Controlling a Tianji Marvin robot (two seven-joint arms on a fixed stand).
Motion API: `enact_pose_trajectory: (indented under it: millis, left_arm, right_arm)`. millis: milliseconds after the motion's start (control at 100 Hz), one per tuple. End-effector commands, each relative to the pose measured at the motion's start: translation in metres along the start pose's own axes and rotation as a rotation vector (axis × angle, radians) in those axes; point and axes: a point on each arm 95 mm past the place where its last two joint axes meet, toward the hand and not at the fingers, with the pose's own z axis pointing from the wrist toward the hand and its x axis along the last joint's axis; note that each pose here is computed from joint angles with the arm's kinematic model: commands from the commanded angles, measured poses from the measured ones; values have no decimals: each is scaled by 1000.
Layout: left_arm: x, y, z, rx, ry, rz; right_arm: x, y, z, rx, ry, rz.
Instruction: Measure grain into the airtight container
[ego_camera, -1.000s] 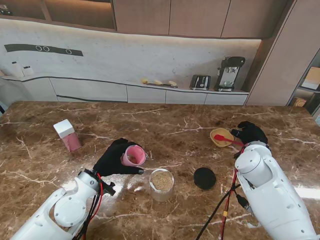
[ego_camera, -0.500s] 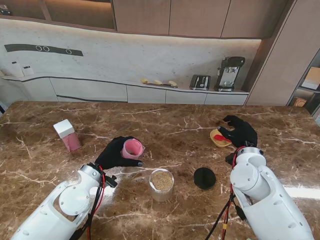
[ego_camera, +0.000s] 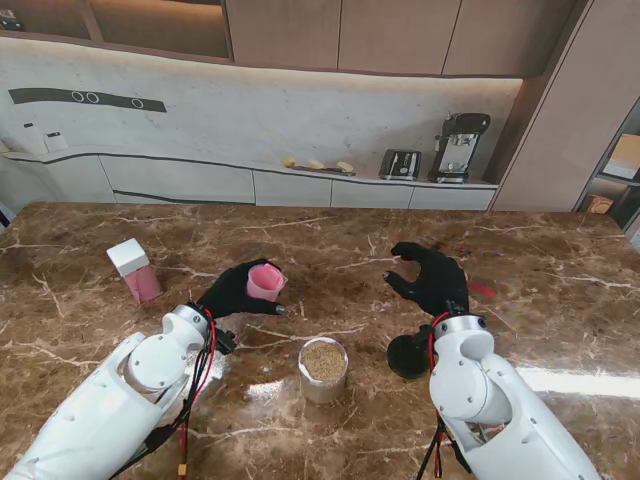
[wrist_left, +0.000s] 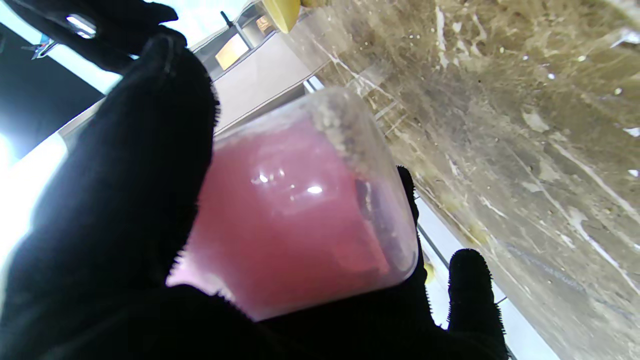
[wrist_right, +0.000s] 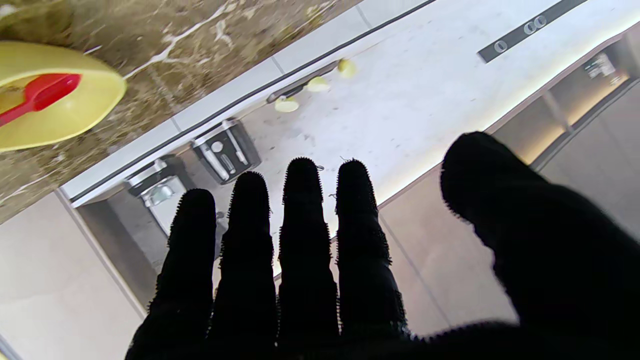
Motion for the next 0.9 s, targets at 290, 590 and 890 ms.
enact_pose_trajectory:
  millis: [290,590,890]
  left_arm:
    - [-19,4,26,-38,-86,10]
    - [-35,20,37,-31,-121,-8]
    - [-46,26,37,-56,-148,-26]
  right_arm:
    - [8,-32,-4,61,47,-8]
    - [4,-36,-14,83,41,-25]
    - [6,-36,-18,90,42,-31]
